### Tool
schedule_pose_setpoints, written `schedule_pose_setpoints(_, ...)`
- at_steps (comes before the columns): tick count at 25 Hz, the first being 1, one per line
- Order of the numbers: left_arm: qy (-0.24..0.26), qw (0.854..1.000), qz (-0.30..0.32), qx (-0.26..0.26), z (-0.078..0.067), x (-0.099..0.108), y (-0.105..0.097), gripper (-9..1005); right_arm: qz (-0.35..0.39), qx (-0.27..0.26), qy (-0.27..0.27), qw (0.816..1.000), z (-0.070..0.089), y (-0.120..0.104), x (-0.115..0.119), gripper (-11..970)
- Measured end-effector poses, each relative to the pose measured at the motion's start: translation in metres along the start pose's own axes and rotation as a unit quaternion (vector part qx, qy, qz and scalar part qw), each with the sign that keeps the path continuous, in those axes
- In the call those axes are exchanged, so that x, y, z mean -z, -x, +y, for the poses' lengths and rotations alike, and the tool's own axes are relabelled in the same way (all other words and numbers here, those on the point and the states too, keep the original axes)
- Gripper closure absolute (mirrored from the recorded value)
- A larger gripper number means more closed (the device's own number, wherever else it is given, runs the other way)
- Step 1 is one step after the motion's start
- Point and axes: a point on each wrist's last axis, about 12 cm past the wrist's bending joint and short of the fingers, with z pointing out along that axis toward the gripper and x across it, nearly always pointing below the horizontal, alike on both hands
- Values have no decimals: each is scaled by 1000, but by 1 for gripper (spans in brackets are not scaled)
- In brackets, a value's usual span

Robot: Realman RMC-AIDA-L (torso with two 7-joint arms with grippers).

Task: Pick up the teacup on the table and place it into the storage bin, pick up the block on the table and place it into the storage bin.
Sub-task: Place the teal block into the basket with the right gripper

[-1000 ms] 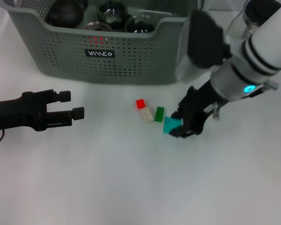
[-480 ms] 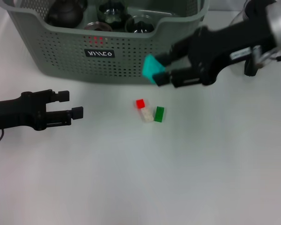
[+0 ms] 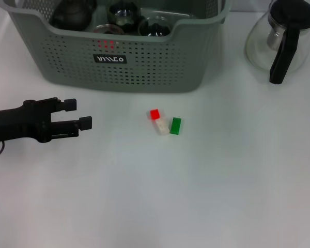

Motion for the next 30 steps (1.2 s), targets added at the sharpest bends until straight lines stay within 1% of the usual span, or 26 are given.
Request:
schedule_pose_setpoints(2,2,1000,0,0,0,0,0,169,-5,-9,-27,1000,-9,7,-6,546)
schedule_pose_setpoints(4,2,1000,0,1,1,0,0,169,5,-21,-66,998,-22,13,-17,546)
schedule_pose_setpoints(7,2,1000,0,4,1,-1,1,169,39,-35,-122,991,-41,21,-38,546)
schedule_pose_setpoints(9,2,1000,0,4,1,-1,1,169,72,-36,-151,985,-50,24,-56,545)
schedule_pose_setpoints(13,1,1000,0,3,1,-2,2,169,163,-14,-185,969,-58,25,-99,545)
schedule_pose_setpoints(16,2,1000,-1,4,2,-4,2,168,216,2,-204,955,-61,22,-125,545)
schedule_pose_setpoints(18,5,1000,-1,6,3,-5,2,168,239,13,-212,947,-63,17,-139,545)
schedule_pose_setpoints(21,8,1000,2,10,4,-7,1,168,259,22,-221,940,-67,6,-153,546)
schedule_pose_setpoints(23,9,1000,3,10,4,-8,0,168,270,18,-226,936,-70,-5,-159,546)
schedule_pose_setpoints(27,9,1000,3,11,4,-8,0,169,286,8,-241,927,-78,-22,-164,546)
schedule_pose_setpoints(29,10,1000,2,12,4,-8,0,169,289,10,-245,925,-79,-26,-164,546)
schedule_pose_setpoints(30,10,1000,2,12,4,-8,0,168,290,12,-246,925,-79,-27,-165,526)
